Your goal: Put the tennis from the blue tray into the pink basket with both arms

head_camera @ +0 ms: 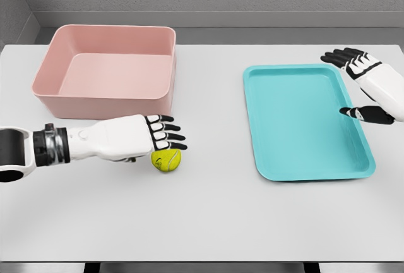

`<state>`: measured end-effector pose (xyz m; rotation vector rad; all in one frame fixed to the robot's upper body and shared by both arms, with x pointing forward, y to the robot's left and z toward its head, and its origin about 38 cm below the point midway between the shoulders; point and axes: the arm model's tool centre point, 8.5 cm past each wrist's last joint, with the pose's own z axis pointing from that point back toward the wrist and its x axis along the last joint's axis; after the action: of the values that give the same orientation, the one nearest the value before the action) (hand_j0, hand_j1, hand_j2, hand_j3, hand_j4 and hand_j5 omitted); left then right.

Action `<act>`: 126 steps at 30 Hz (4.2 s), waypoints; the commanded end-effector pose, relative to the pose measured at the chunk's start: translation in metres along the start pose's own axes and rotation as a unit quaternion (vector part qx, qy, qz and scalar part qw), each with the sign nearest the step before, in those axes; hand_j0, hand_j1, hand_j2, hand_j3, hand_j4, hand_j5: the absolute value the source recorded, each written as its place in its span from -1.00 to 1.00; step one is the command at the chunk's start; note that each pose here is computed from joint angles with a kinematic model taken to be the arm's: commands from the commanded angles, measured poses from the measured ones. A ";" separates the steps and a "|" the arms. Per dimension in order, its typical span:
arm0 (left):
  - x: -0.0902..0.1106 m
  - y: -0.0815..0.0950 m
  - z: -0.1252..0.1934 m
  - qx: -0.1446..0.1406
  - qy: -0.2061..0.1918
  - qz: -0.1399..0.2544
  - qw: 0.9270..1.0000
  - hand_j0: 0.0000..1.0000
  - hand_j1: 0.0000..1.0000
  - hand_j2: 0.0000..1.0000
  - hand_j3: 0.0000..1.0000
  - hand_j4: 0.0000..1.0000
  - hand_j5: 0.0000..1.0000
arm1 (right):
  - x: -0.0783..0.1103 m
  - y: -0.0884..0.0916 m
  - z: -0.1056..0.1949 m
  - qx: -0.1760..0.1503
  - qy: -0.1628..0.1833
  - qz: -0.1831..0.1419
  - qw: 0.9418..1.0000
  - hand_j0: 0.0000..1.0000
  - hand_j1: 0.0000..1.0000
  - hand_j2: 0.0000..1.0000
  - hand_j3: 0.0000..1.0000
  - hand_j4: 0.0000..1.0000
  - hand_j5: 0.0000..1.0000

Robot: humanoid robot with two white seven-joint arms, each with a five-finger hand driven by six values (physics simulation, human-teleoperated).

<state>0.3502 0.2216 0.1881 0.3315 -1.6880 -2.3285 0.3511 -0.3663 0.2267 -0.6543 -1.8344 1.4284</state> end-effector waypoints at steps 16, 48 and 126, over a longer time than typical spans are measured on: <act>0.002 -0.020 -0.010 -0.014 -0.007 0.028 0.999 1.00 1.00 1.00 1.00 1.00 1.00 | -0.001 -0.001 0.003 -0.004 0.002 -0.008 1.000 1.00 1.00 1.00 1.00 1.00 1.00; -0.003 -0.033 -0.036 -0.028 -0.012 0.043 0.999 0.34 0.34 0.34 0.34 0.34 0.34 | -0.004 -0.004 0.009 -0.009 0.010 -0.006 1.000 1.00 1.00 1.00 1.00 1.00 1.00; -0.169 0.043 0.001 0.024 0.162 0.085 0.983 -0.07 -0.07 -0.07 -0.07 -0.07 -0.07 | -0.005 -0.007 0.024 -0.020 0.021 -0.015 0.999 1.00 1.00 1.00 1.00 1.00 1.00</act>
<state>0.5063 0.2601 0.2463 0.5382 -1.5704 -2.0273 0.3351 -0.3861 0.2280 -0.6732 -1.8328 1.3587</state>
